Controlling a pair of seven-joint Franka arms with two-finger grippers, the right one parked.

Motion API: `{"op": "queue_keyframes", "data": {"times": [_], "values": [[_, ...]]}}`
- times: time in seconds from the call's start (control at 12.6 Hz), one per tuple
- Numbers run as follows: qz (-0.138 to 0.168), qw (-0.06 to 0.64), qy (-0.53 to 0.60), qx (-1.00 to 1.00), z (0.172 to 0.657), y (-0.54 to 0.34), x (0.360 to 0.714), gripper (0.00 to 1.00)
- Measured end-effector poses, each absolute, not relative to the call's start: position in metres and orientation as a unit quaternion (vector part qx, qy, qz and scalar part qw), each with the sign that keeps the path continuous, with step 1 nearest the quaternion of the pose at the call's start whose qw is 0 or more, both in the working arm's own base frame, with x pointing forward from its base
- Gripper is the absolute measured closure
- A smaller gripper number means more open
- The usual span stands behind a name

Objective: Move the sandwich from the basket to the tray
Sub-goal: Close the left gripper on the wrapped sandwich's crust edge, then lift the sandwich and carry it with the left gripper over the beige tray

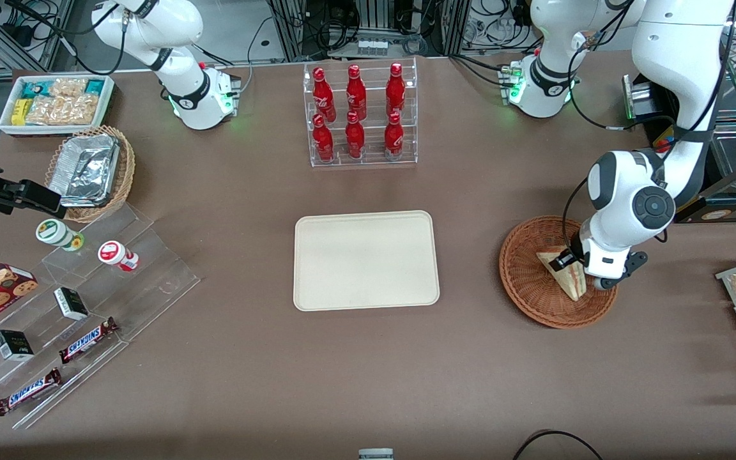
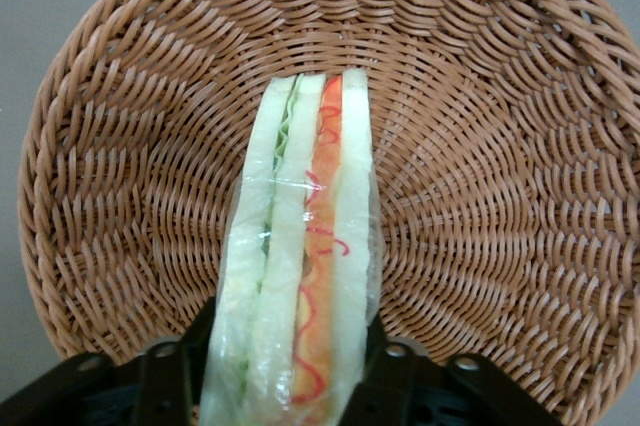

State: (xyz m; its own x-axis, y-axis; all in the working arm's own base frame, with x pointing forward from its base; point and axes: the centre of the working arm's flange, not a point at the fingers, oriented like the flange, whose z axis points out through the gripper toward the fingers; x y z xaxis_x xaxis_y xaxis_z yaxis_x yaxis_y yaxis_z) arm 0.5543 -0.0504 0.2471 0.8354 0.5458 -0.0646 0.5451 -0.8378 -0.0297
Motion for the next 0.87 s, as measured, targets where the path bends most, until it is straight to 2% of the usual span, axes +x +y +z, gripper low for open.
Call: {"op": "queue_keyframes", "data": {"times": [0.16,0.24,0.47,0.63,0.87], "values": [[0.039,0.007,-0.285,-0.958,0.253,-0.051,0.558,0.64],[0.046,0.009,-0.284,-0.958,0.26,-0.051,0.562,0.68],[0.065,0.017,-0.282,-0.957,0.302,-0.054,0.582,0.74],[0.069,0.018,-0.276,-0.959,0.329,-0.062,0.594,0.83],[0.064,0.01,-0.239,-0.969,0.35,-0.09,0.601,0.85]]}}
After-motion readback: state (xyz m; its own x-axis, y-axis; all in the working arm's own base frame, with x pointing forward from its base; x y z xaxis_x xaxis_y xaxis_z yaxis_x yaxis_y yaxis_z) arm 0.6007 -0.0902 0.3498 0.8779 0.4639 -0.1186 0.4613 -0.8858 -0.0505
